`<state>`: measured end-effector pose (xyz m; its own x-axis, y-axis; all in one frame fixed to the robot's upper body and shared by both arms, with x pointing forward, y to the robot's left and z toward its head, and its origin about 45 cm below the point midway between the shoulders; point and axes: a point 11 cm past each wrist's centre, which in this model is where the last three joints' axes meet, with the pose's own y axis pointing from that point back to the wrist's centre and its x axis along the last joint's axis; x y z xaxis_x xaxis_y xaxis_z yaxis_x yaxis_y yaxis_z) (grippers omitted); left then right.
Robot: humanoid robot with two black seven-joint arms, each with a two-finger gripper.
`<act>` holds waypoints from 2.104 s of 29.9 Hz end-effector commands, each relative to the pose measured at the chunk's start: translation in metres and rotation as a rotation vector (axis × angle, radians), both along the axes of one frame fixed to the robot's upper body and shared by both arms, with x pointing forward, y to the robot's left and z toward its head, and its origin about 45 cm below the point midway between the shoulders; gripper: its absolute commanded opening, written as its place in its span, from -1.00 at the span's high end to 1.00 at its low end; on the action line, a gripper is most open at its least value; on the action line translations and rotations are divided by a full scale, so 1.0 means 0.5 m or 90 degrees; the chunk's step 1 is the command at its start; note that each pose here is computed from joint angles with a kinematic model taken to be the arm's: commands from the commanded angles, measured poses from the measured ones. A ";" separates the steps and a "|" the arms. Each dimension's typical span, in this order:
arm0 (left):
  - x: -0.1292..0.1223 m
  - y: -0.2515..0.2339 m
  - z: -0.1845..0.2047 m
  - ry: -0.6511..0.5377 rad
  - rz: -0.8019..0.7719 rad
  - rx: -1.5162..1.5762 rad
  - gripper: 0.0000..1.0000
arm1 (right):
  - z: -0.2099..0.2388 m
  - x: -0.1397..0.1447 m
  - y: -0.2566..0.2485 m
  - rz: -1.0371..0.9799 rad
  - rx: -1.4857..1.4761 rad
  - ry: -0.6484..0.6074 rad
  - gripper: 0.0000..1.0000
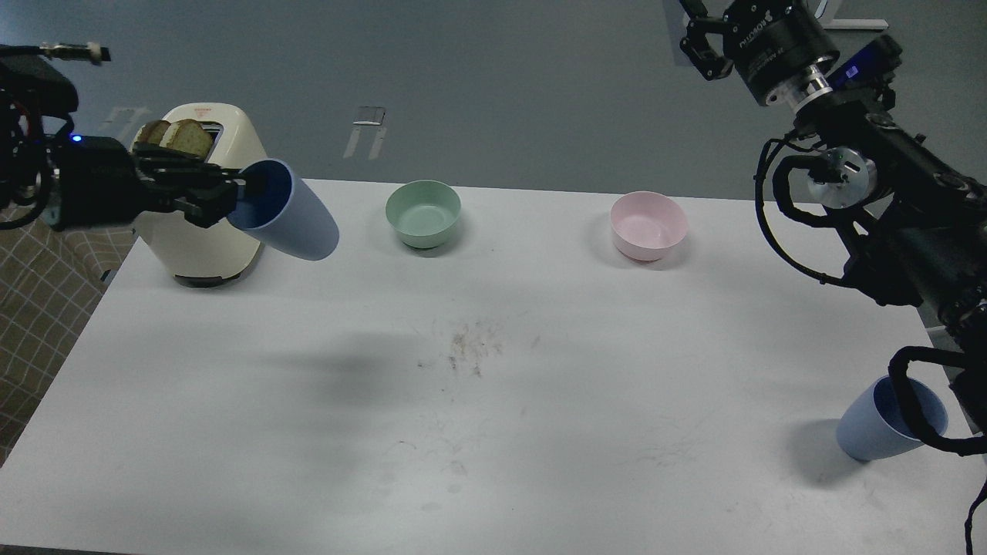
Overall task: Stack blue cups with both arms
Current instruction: 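Lift the blue cup with the left gripper and carry it to table center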
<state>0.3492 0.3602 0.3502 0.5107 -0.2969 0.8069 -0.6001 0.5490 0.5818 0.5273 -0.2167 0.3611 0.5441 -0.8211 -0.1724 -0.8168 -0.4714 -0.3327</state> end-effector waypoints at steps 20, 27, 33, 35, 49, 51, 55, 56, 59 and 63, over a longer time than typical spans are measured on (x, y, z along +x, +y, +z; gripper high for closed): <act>0.077 -0.428 -0.169 0.086 -0.292 0.056 1.00 | 0.176 0.013 0.073 0.044 -0.072 -0.103 -1.00; 0.091 -0.509 -0.216 0.094 -0.318 0.091 1.00 | 0.173 0.013 0.076 0.046 -0.073 -0.102 -1.00; 0.100 -0.510 -0.279 0.110 -0.322 0.177 1.00 | 0.164 0.013 0.074 0.045 -0.073 -0.097 -1.00; 0.105 -0.503 -0.285 0.106 -0.320 0.192 1.00 | 0.164 0.013 0.074 0.045 -0.073 -0.097 -1.00; 0.095 -0.517 -0.296 0.119 -0.329 0.200 0.52 | 0.143 0.012 0.069 0.043 -0.073 -0.084 -1.00; 0.096 -0.517 -0.295 0.119 -0.327 0.199 0.16 | 0.143 0.013 0.068 0.042 -0.073 -0.085 -1.00; 0.102 -0.510 -0.286 0.116 -0.320 0.196 -0.52 | 0.142 0.013 0.064 0.040 -0.074 -0.084 -1.00; 0.105 -0.506 -0.282 0.114 -0.317 0.196 -0.65 | 0.143 0.013 0.062 0.039 -0.074 -0.084 -1.00; 0.116 -0.500 -0.261 0.106 -0.307 0.192 -0.82 | 0.143 0.014 0.057 0.036 -0.076 -0.084 -1.00; 0.140 -0.479 -0.201 0.104 -0.269 0.156 -0.89 | 0.147 0.015 0.041 0.028 -0.079 -0.086 -1.00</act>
<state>0.4114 0.1137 0.2289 0.3862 -0.7141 0.5839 -0.2229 0.5420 0.8103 0.5343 -0.1910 0.4335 0.5977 -0.8017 0.0026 -0.7426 -0.5549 -0.3752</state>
